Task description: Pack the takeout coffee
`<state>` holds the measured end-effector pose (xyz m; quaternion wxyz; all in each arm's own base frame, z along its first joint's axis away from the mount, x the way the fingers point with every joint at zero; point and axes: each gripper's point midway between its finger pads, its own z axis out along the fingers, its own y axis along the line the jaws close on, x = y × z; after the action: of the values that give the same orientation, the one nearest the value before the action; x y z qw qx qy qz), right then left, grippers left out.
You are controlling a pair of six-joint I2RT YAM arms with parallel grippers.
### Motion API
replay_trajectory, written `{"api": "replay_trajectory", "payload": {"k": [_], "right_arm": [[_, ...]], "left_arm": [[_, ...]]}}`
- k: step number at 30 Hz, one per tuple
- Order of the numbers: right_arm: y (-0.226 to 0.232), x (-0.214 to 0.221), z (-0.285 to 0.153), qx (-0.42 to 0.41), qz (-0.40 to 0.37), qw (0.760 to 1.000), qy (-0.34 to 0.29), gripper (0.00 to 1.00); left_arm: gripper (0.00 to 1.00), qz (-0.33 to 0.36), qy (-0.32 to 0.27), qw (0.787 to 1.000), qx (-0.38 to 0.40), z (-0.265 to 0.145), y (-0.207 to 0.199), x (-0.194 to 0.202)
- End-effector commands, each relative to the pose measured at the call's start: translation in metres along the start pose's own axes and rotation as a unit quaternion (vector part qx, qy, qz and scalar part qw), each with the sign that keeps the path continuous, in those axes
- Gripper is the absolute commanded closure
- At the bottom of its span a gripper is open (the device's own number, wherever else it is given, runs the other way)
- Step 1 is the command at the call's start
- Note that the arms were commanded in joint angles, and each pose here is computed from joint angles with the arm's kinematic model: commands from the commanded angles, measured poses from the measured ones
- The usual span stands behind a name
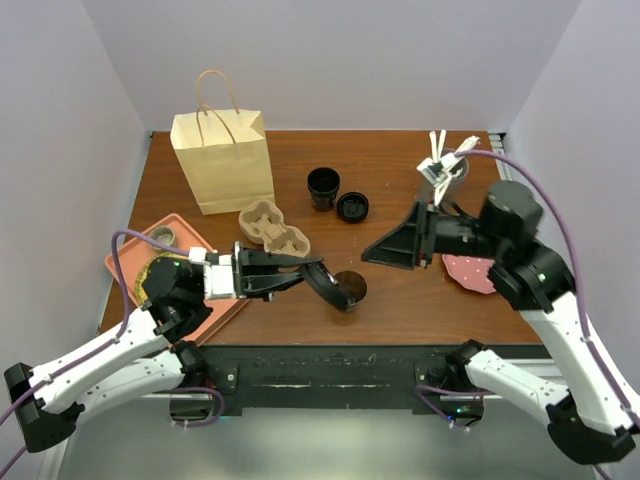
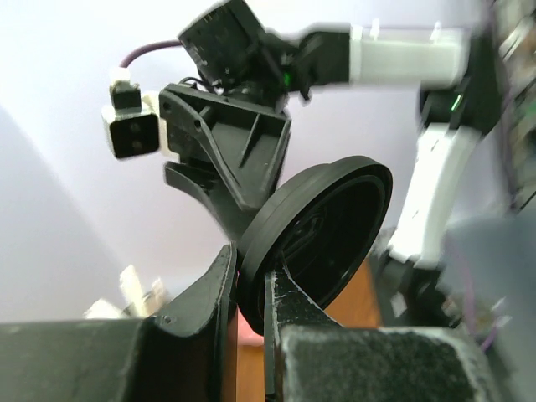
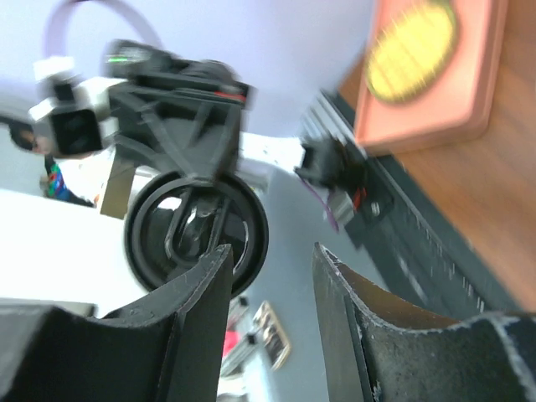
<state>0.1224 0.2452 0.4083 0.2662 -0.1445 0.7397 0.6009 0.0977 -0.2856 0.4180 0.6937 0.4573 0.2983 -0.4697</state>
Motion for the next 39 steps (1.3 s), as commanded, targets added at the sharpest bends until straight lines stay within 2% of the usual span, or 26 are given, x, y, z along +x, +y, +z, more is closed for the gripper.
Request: {"api": "replay_trajectory", "payload": {"k": [1, 6, 11, 14, 25, 31, 39], "right_arm": [[0.056, -0.013, -0.021, -0.1, -0.119, 0.986, -0.064, 0.52], [0.073, 0.007, -0.034, -0.166, -0.148, 0.973, -0.055, 0.5], [0.073, 0.022, -0.037, -0.181, -0.136, 0.974, -0.018, 0.5], [0.073, 0.022, -0.037, -0.175, -0.119, 0.977, -0.006, 0.49], [0.088, -0.003, -0.023, -0.178, -0.124, 0.976, -0.031, 0.51], [0.08, 0.006, -0.007, -0.179, -0.116, 0.977, -0.009, 0.53], [0.096, 0.019, 0.014, -0.208, -0.12, 0.97, 0.019, 0.55]], "left_arm": [[1.0, -0.051, -0.131, 0.989, 0.053, -0.002, -0.024, -0.063], [1.0, -0.095, -0.172, 0.976, 0.099, -0.006, -0.04, -0.084], [1.0, -0.114, -0.219, 0.962, 0.12, -0.014, -0.048, -0.092], [1.0, -0.119, -0.212, 0.961, 0.129, -0.01, -0.049, -0.085], [1.0, -0.111, -0.21, 0.963, 0.131, -0.007, -0.048, -0.078], [1.0, -0.109, -0.212, 0.963, 0.125, -0.007, -0.047, -0.076], [1.0, -0.104, -0.211, 0.964, 0.124, -0.006, -0.046, -0.075]]}}
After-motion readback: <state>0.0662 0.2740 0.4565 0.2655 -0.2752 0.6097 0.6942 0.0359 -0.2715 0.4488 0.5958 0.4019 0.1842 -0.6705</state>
